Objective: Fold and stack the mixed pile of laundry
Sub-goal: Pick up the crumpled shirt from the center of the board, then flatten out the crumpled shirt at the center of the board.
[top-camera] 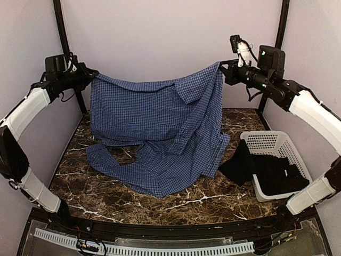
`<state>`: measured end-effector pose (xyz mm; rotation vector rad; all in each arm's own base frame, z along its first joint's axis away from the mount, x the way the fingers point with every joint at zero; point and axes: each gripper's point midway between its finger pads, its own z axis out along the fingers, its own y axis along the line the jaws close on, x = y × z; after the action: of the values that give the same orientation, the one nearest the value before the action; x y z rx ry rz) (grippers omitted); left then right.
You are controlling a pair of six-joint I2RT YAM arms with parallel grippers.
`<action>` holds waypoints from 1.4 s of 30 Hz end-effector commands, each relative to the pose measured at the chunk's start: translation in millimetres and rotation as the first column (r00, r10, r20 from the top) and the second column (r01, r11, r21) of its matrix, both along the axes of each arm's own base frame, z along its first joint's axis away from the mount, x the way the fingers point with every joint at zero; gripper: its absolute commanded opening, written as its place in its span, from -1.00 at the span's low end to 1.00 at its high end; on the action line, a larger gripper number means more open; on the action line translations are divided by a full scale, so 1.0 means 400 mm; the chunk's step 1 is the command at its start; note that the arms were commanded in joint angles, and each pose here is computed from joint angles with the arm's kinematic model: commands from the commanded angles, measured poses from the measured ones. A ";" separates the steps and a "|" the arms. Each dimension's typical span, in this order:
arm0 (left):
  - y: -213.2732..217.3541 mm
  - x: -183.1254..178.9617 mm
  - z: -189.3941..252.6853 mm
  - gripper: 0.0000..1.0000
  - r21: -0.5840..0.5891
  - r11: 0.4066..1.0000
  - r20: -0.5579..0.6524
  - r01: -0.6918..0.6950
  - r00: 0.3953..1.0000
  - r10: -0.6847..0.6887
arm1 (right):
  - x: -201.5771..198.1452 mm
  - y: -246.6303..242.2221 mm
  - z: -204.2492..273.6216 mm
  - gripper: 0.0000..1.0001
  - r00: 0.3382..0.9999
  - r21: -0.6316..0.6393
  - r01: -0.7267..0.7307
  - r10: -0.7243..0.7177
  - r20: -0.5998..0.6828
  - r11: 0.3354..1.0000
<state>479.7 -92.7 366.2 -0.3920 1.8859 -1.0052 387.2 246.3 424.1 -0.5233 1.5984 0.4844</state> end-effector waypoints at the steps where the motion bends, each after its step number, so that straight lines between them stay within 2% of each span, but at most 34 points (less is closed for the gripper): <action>1: 0.021 -0.088 0.131 -1.00 0.058 0.998 0.071 -0.020 0.997 0.016 | -0.050 -0.036 0.195 -1.00 0.988 0.069 0.000 -0.010 0.152 0.998; 6: 0.012 -0.211 0.325 -1.00 0.067 0.998 0.222 0.003 0.975 -0.017 | -0.138 -0.048 0.317 -1.00 0.972 0.126 -0.087 0.057 0.226 0.988; 11: 0.000 -0.365 0.483 -1.00 0.074 0.997 0.363 0.034 0.930 -0.059 | -0.287 -0.047 0.422 -1.00 0.940 0.140 -0.201 0.150 0.308 0.970; 15: -0.009 -0.478 0.543 -1.00 0.079 0.995 0.424 0.060 0.902 -0.088 | -0.418 -0.047 0.487 -1.00 0.901 0.125 -0.270 0.205 0.382 0.955; 21: -0.015 -0.653 0.628 -1.00 0.116 0.991 0.520 0.069 0.846 -0.120 | -0.587 -0.119 0.562 -1.00 0.849 0.168 -0.375 0.265 0.457 0.912; 27: -0.022 -0.753 0.698 -1.00 0.100 0.991 0.578 0.094 0.805 -0.135 | -0.692 -0.165 0.618 -1.00 0.806 0.203 -0.479 0.336 0.488 0.854; 30: -0.018 -0.753 0.697 -1.00 0.080 0.993 0.573 0.090 0.811 -0.120 | -0.672 -0.166 0.617 -1.00 0.826 0.214 -0.446 0.307 0.473 0.869; 33: -0.004 -0.687 0.643 -1.00 0.068 0.996 0.513 0.054 0.854 -0.082 | -0.591 -0.165 0.590 -1.00 0.877 0.221 -0.317 0.197 0.438 0.922; 37: 0.014 -0.531 0.517 -1.00 0.051 0.999 0.380 0.008 0.925 -0.026 | -0.416 -0.131 0.496 -1.00 0.937 0.168 -0.090 0.026 0.348 0.982; 40: 0.031 -0.390 0.388 -1.00 0.060 0.997 0.279 -0.039 0.960 0.020 | -0.265 -0.109 0.389 -1.00 0.969 0.133 -0.007 -0.027 0.247 0.991; 42: 0.044 -0.305 0.300 -1.00 0.063 0.996 0.207 -0.056 0.978 0.042 | -0.161 -0.107 0.305 -1.00 0.987 0.159 -0.002 -0.023 0.157 0.987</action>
<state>291.2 -89.1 541.1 -0.1594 1.6293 -0.9680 240.3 204.0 602.6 -0.5261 1.2399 0.5800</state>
